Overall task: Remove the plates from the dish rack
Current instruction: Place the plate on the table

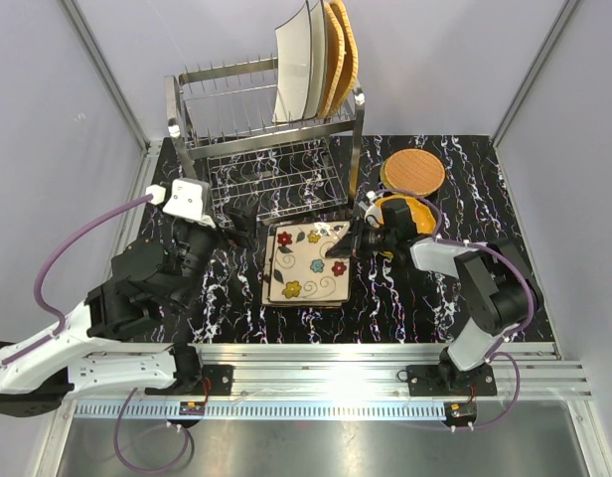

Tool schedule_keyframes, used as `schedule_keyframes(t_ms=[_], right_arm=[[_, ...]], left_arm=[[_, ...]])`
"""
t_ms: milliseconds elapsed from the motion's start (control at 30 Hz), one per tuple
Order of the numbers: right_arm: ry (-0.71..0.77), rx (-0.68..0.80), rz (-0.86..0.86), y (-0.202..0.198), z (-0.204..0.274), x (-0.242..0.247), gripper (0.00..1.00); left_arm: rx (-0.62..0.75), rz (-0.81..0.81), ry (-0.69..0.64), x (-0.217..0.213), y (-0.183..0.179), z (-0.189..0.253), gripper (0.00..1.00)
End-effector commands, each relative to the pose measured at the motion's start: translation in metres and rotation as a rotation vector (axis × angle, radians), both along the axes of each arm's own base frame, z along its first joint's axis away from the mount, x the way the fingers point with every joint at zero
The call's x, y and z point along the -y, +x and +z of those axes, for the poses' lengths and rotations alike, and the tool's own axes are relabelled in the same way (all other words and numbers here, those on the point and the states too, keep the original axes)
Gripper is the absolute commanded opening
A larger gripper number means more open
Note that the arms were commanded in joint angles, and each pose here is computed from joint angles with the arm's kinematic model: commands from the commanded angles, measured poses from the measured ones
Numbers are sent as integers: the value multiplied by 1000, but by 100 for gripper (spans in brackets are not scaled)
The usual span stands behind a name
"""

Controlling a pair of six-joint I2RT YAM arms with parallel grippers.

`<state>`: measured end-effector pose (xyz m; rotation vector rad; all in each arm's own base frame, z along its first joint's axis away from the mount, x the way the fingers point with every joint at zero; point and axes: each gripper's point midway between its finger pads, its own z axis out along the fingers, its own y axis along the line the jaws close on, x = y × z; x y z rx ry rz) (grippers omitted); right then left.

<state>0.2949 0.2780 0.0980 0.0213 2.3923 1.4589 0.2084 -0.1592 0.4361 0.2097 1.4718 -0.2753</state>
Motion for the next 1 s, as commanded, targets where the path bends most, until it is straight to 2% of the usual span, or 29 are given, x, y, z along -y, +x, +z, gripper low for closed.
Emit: schedule_keyframes(t_ms=[0, 300, 433, 667, 967], right_arm=[[104, 154, 46, 16, 38, -17, 0], [84, 94, 87, 10, 19, -30, 0], [58, 62, 87, 8, 9, -31, 4], [25, 34, 97, 9, -2, -31, 13], [0, 29, 89, 11, -8, -29, 31]], left_arm=[[24, 35, -111, -10, 1, 14, 99], [19, 62, -135, -18, 1, 8, 99], [19, 69, -140, -20, 1, 7, 99], [9, 67, -150, -17, 1, 3, 99], [3, 58, -175, -18, 0, 2, 99]])
